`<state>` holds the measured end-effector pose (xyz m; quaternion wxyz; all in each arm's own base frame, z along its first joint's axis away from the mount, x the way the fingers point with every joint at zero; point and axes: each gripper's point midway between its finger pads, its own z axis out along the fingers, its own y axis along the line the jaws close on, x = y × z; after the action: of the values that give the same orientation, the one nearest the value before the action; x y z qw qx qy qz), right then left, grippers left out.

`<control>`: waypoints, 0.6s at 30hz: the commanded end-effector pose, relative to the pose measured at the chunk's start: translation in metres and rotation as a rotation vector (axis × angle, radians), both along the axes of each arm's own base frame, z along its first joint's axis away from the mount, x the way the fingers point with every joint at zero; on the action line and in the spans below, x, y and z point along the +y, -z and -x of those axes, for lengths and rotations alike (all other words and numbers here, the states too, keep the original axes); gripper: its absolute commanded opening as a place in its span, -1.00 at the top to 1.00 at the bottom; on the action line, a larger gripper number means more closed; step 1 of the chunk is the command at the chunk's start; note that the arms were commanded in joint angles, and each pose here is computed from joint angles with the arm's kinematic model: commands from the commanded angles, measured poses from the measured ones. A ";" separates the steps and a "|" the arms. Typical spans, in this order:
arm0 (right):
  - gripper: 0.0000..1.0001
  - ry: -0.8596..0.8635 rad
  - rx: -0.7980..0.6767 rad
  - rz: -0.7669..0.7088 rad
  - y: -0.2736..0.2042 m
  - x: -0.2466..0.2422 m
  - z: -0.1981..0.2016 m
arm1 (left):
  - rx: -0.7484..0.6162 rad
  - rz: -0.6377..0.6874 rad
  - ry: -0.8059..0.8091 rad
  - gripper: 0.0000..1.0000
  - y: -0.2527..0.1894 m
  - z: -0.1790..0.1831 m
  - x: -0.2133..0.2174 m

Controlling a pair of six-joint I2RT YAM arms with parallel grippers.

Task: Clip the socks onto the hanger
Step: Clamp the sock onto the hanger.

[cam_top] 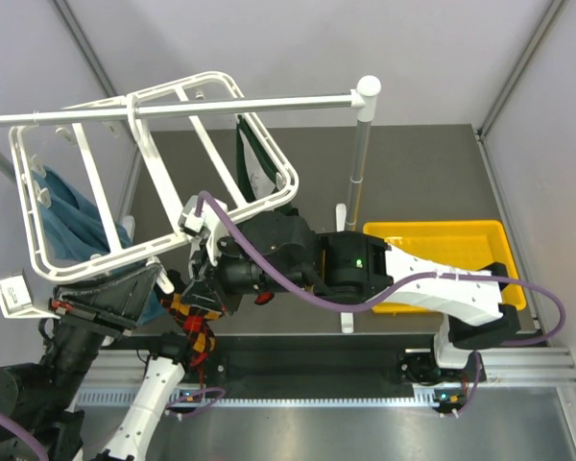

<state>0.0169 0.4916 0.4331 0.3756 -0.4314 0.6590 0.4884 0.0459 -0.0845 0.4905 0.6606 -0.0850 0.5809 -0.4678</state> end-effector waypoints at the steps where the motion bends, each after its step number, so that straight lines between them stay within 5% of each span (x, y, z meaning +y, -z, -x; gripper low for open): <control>1: 1.00 -0.004 -0.014 -0.109 -0.038 -0.003 -0.004 | -0.003 -0.013 0.032 1.00 -0.003 0.005 -0.005; 4: 1.00 -0.020 -0.002 -0.099 -0.033 0.001 -0.003 | -0.015 -0.018 0.034 0.78 -0.004 0.007 -0.005; 6: 0.93 -0.022 0.005 -0.112 -0.035 0.003 -0.005 | -0.028 -0.023 0.028 0.22 -0.005 0.009 -0.003; 9: 0.87 -0.032 0.019 -0.131 -0.039 0.004 -0.006 | -0.042 -0.029 0.009 -0.14 -0.005 0.013 0.000; 14: 0.77 -0.035 0.033 -0.135 -0.037 0.009 -0.009 | -0.044 -0.048 -0.014 -0.27 -0.003 0.016 0.004; 18: 0.44 -0.017 0.033 -0.117 -0.029 0.013 -0.013 | -0.052 -0.069 -0.044 -0.57 -0.003 0.022 0.010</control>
<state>0.0246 0.4984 0.4407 0.3665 -0.4224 0.6500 0.5146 0.0351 -0.0806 0.4900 0.6706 -0.0720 0.5849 -0.4506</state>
